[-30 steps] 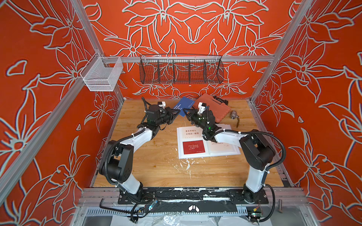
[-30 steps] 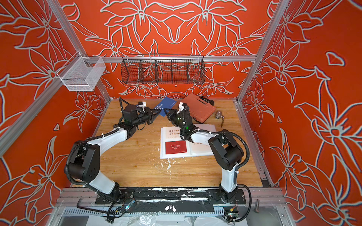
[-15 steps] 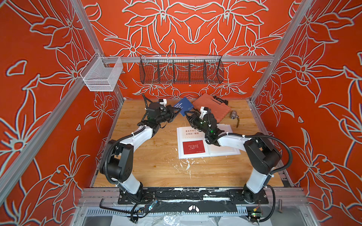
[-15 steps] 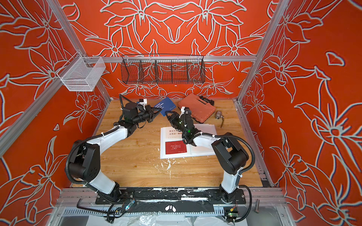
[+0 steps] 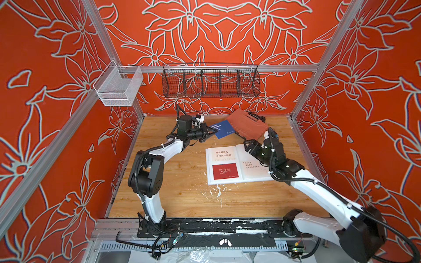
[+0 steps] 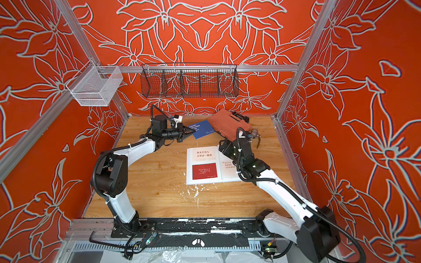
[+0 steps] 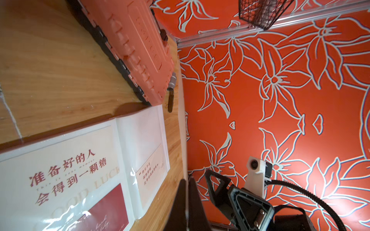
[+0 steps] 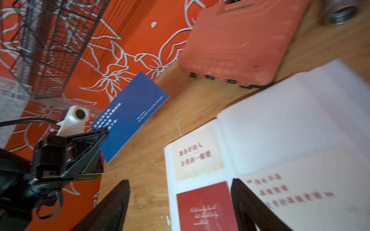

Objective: Place the photos into the photo albums
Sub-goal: Pick up the photo at the center of the board, then insert the photo into the photo album.

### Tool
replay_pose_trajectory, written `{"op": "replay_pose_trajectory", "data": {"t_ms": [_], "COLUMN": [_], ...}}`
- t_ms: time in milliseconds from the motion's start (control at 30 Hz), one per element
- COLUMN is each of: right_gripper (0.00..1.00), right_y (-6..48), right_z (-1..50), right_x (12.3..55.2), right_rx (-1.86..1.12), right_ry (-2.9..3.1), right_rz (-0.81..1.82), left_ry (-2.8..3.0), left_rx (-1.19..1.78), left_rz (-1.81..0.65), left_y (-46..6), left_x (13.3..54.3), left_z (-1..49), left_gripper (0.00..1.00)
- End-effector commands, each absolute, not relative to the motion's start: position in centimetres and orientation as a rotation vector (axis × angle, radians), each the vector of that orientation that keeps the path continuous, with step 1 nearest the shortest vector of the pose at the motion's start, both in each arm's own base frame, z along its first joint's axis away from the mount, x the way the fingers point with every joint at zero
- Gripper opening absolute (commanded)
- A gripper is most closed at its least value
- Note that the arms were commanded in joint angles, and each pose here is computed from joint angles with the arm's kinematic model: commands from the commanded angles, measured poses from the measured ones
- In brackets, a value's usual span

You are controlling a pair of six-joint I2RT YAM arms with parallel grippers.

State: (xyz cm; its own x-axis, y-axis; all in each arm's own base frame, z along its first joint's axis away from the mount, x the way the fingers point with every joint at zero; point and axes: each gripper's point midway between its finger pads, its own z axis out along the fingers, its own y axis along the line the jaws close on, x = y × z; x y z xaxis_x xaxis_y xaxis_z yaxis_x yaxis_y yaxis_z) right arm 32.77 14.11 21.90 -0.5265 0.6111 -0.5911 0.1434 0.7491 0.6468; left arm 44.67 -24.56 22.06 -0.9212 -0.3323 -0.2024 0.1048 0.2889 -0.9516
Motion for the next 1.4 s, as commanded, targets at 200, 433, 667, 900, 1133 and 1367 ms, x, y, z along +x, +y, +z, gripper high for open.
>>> {"op": "replay_pose_trajectory", "data": {"t_ms": [200, 433, 667, 900, 1133, 1367], "right_gripper": [0.82, 0.82, 0.82, 0.82, 0.82, 0.81], "right_y": [10.6, 11.2, 10.0, 9.7, 9.0, 8.6], "right_z": [16.8, 15.2, 12.6, 11.2, 11.2, 10.7], "right_x": [29.7, 29.7, 29.4, 30.4, 30.8, 31.0], "right_rx": [0.553, 0.53, 0.602, 0.615, 0.624, 0.643], "right_ry": [2.27, 2.383, 2.51, 2.586, 2.588, 2.594], "right_rz": [0.465, 0.456, 0.366, 0.385, 0.384, 0.39], "left_ry": [2.35, 2.419, 2.47, 2.509, 2.516, 2.504], "left_rx": [-0.057, -0.026, -0.025, -0.015, -0.004, 0.015], "left_rz": [-1.747, -1.827, -1.873, -1.896, -1.905, -1.927], "left_y": [-25.6, -25.9, -25.9, -26.7, -27.4, -27.6], "left_x": [42.1, 40.7, 39.2, 38.9, 39.3, 39.4], "left_z": [18.3, 15.0, 12.1, 10.0, 8.8, 8.7], "left_gripper": [0.0, 0.0, 0.0, 0.0, 0.0, 0.0]}}
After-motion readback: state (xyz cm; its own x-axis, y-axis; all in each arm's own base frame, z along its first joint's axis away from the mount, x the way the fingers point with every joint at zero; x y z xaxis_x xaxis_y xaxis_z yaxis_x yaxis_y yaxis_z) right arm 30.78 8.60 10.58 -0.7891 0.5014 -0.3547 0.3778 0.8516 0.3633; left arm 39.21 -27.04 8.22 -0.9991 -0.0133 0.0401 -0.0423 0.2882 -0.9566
